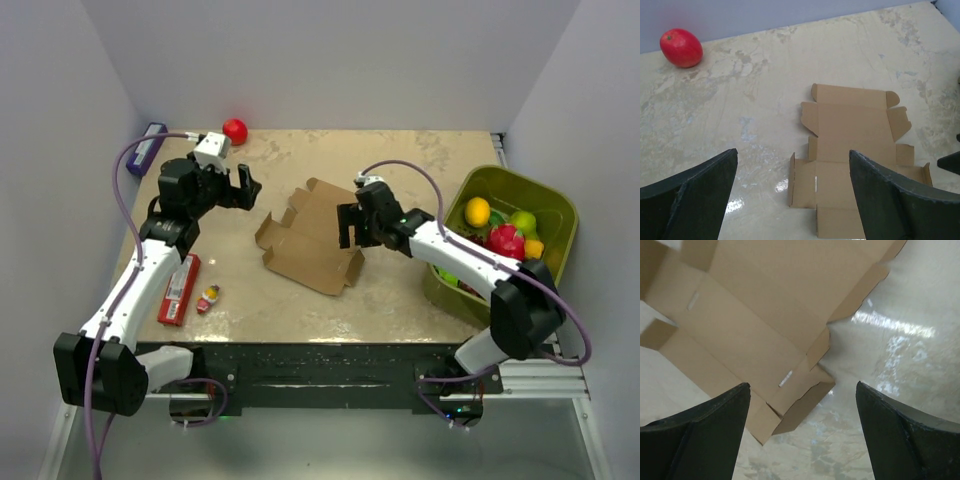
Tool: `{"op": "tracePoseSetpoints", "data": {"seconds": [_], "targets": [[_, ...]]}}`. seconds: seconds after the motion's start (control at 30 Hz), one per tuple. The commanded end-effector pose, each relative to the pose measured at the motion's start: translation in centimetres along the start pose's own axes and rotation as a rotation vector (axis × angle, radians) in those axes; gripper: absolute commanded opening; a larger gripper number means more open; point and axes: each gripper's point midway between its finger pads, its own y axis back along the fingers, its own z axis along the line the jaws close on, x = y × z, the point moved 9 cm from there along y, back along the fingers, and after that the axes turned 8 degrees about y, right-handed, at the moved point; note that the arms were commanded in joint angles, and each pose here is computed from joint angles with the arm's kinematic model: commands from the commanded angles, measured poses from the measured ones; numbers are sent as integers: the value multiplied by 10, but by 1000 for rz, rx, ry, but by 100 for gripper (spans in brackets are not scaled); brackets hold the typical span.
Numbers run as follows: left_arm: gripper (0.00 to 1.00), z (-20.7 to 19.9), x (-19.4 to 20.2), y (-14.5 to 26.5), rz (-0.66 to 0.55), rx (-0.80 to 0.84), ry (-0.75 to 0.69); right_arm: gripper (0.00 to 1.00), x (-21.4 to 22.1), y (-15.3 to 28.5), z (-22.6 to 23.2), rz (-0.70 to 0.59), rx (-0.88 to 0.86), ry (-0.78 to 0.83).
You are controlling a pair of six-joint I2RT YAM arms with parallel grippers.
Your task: Fold the paper box
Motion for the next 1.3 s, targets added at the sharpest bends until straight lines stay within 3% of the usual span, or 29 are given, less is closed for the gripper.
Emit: {"op": "tracePoseSetpoints", "data": {"seconds": [0.0, 0.47, 0.7, 1.03, 1.17, 1.27], "targets": [[97, -4, -9, 3, -45, 30, -41, 89, 9, -5, 7, 83, 97, -6], [97, -8, -2, 1, -32, 64, -52, 86, 54, -26, 21, 218, 87, -9], [97, -12, 1, 0, -30, 93, -60, 76, 64, -31, 20, 245, 87, -12], [97, -13, 3, 0, -31, 104, -71, 38, 59, -28, 22, 224, 60, -23], [97, -15, 3, 1, -32, 115, -76, 18, 64, -31, 22, 244, 59, -16], [97, -16, 3, 2, -34, 118, -79, 14, 62, -27, 22, 234, 52, -14]]}}
